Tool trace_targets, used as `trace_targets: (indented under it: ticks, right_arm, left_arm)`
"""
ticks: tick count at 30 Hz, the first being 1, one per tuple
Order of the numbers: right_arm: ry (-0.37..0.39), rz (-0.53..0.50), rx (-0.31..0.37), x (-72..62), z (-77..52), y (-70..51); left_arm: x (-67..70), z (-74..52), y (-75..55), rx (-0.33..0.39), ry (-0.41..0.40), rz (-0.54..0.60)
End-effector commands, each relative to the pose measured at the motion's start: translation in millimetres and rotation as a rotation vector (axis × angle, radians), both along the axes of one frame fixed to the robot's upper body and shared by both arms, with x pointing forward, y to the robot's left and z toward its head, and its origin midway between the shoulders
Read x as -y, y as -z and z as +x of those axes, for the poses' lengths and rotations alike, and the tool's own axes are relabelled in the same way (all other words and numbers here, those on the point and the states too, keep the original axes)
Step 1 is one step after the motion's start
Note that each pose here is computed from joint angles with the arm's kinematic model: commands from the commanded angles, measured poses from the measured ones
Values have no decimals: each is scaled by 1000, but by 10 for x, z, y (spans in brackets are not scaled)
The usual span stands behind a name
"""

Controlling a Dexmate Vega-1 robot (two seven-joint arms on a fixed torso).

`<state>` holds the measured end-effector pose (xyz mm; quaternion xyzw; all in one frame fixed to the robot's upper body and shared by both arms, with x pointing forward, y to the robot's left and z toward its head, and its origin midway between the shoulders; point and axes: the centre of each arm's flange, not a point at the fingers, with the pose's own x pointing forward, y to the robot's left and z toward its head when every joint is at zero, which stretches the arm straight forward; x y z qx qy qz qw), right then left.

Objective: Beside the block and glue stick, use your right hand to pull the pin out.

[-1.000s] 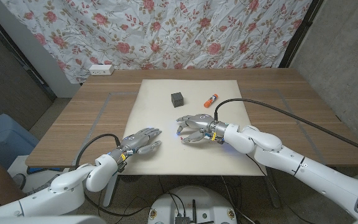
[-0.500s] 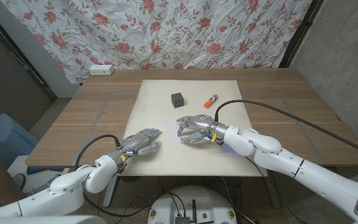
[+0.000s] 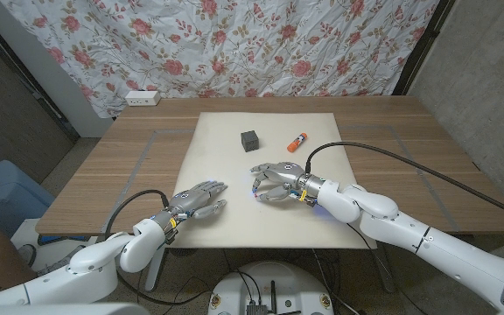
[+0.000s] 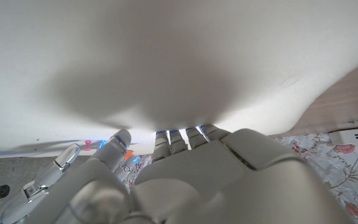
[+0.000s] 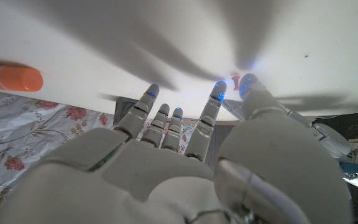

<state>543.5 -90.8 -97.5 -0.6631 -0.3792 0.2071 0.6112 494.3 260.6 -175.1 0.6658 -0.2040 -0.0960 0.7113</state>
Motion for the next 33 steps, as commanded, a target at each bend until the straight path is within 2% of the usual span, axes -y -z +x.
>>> trace_targets:
  ticks: [1, 16, 33]
  right_arm:
    - [-12, 24, -1, 1, 27, 16]
    - [-21, 36, 6, -18, 26, 45]
    - [-24, 58, -3, -46, 41, 68]
  left_arm:
    - [-8, 10, -10, 3, -5, 2]
    - [5, 33, -11, 2, 0, 7]
    - [-7, -10, 28, 4, -13, -1]
